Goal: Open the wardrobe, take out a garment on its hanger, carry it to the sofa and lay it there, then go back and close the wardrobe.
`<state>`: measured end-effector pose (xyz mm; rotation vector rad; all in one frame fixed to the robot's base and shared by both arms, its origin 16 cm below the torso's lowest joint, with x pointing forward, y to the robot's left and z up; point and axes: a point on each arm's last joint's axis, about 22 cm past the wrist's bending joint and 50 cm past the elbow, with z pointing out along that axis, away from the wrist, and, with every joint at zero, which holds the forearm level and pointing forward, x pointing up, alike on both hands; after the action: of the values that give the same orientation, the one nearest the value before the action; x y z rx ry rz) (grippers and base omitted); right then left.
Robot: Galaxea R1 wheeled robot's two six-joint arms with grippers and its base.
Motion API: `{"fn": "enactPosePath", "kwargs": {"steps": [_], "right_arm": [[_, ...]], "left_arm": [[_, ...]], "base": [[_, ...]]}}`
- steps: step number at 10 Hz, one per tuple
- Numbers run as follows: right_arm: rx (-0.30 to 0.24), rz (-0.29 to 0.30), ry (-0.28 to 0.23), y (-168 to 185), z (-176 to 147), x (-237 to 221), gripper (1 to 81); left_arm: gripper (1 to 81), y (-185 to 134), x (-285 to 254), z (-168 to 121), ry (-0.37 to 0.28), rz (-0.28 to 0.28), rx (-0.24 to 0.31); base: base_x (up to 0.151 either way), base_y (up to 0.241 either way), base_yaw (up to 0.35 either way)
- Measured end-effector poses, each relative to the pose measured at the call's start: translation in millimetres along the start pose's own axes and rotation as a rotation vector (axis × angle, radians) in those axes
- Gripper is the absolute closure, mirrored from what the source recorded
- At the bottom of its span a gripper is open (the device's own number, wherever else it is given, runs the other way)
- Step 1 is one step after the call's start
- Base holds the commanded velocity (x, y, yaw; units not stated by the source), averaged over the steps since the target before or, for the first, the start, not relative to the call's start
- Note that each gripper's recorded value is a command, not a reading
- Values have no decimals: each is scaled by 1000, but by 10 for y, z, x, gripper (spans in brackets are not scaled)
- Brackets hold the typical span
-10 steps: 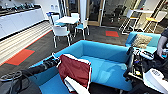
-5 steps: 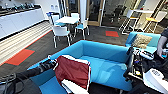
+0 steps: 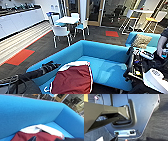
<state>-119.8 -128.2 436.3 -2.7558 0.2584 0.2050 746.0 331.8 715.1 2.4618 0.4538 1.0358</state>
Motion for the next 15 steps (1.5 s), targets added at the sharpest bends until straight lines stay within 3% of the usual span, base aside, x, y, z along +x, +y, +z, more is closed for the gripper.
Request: {"fn": "enactPosePath", "kwargs": {"steps": [2,4,7,9,12,15], "right_arm": [[0,0,0,0,0,0,10],[0,0,1,0,0,6,10],[0,0,1,0,1,9,10],[0,-3,7,-1,6,57,10],[1,-7,19,-5,13,158,10],[1,-8,20,-5,14,170,10]], "left_arm": [[10,-124,-258,6,-32,29,15],[10,-64,-1038,95,-130,92,-1],[10,465,-2514,-10,-318,180,-156],[10,405,-3190,-244,-400,241,-192],[10,-36,-4350,-804,-547,310,-192],[10,-284,-5135,-1341,-652,386,-241]], "base": [[0,0,0],[0,0,0],[0,0,0],[0,0,0],[0,0,0],[0,0,0]]}}
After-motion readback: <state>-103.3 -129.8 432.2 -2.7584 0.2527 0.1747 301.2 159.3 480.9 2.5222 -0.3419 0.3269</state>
